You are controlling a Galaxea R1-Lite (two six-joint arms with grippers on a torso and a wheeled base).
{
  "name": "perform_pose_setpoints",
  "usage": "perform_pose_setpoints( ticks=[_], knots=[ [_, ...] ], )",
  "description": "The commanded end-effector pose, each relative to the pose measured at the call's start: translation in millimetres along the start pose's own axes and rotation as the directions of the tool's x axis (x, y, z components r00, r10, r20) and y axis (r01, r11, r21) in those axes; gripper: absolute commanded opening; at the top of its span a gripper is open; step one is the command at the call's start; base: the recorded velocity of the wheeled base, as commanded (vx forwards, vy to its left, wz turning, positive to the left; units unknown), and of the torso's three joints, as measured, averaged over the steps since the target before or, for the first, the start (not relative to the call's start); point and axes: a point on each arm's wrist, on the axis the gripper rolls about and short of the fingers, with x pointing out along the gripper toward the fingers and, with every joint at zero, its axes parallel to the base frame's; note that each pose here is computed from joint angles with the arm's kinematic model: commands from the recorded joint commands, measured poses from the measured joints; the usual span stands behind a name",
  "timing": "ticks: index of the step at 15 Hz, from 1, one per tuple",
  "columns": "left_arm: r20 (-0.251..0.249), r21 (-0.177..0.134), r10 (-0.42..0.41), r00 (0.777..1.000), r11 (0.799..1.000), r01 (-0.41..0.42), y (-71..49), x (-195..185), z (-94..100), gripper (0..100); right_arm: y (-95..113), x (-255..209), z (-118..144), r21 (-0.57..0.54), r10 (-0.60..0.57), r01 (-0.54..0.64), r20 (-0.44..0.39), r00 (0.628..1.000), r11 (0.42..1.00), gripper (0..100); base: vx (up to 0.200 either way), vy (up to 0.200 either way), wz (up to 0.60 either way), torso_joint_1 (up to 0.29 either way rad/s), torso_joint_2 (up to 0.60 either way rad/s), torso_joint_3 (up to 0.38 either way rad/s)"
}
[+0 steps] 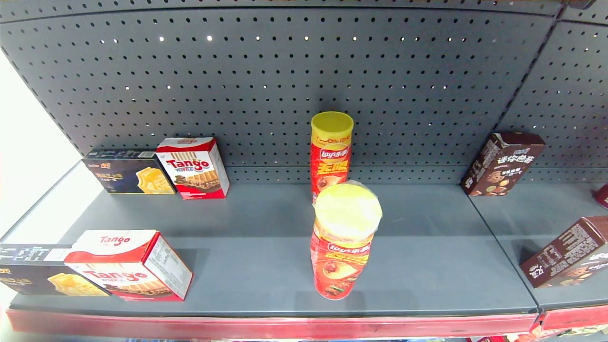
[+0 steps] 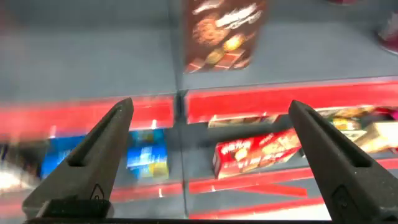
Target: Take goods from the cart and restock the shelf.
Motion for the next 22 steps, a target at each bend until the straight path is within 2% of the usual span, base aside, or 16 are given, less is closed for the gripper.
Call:
perform_pose_setpoints(
  ticks=[1,2,3,4,9,10,13,15,17,19,20,21,22],
  knots=[
    [0.009,-0.009,0.027,1.0,1.0,-0.027,0.1,-1.7,-0.5,100,-0.2,-2.1,-3.9,0.017,-0.02,0.02,0.012,1.0,1.0,100,0.0,0.0,0.0,0.0,0.0,0.0],
    [0.019,-0.013,0.03,0.999,0.999,-0.03,0.2,-2.6,-0.9,100,-0.2,-2.5,-11.0,0.006,-0.016,0.016,-0.063,0.998,1.0,100,0.0,0.0,0.0,0.0,0.0,0.0],
    [0.027,-0.015,0.033,0.999,0.999,-0.033,0.2,-3.3,-1.1,100,0.4,-2.4,-11.3,-0.021,0.013,-0.015,-0.064,0.998,1.0,100,0.0,0.0,0.0,0.0,0.0,0.0],
    [0.036,-0.023,0.04,0.999,0.999,-0.039,0.3,-4.2,-1.5,100,0.7,-2.7,-11.1,-0.028,0.105,-0.107,-0.056,0.993,0.994,100,0.0,0.0,0.0,0.0,0.0,0.0],
    [0.035,-0.024,0.046,0.998,0.999,-0.045,0.4,-4.4,-1.5,100,0.0,-3.4,-11.1,-0.011,0.12,-0.121,-0.05,0.991,0.993,100,0.0,0.0,0.0,0.0,0.0,0.0],
    [0.035,-0.024,0.047,0.998,0.999,-0.046,0.4,-4.4,-1.5,100,-2.2,-8.7,-12.8,-0.02,0.196,-0.196,0.018,0.98,0.98,100,0.0,0.0,0.0,0.0,0.0,0.0],
    [0.031,-0.023,0.046,0.998,0.999,-0.045,0.4,-4.0,-1.4,100,-1.7,-9.3,-12.9,-0.015,0.169,-0.169,0.034,0.985,0.986,100,0.0,0.0,0.0,0.0,0.0,0.0],
    [0.023,-0.019,0.016,1.0,1.0,-0.015,0.2,-2.4,-0.8,100,-1.7,-9.3,-12.9,-0.015,0.169,-0.169,0.034,0.985,0.986,100,0.0,0.0,0.0,0.0,0.0,0.0],
    [0.042,-0.086,-0.076,0.996,0.993,0.08,0.1,-1.0,-0.9,100,-1.7,-9.3,-12.9,-0.015,0.169,-0.169,0.034,0.985,0.986,100,0.0,0.0,0.0,0.0,0.0,0.0],
    [0.075,-0.103,-0.164,0.984,0.98,0.172,0.2,-0.5,-1.3,100,-1.7,-9.3,-12.9,-0.015,0.169,-0.169,0.034,0.985,0.986,100,0.0,0.0,0.0,0.0,0.0,0.0],
    [0.153,-0.146,-0.26,0.953,0.948,0.282,1.2,-3.9,-3.8,100,-1.7,-9.3,-12.9,-0.015,0.169,-0.169,0.034,0.985,0.986,100,0.0,0.0,0.0,0.0,0.0,0.0],
    [0.188,-0.159,-0.273,0.943,0.939,0.304,2.3,-6.2,-5.0,100,-1.7,-9.3,-12.9,-0.015,0.169,-0.169,0.034,0.985,0.986,100,0.0,0.0,0.0,0.0,0.0,0.0],
    [0.186,-0.177,-0.277,0.943,0.934,0.31,2.2,-6.5,-5.5,100,-1.7,-9.3,-12.9,-0.015,0.169,-0.169,0.034,0.985,0.986,100,0.0,0.0,0.0,0.0,0.0,0.0]
  ],
)
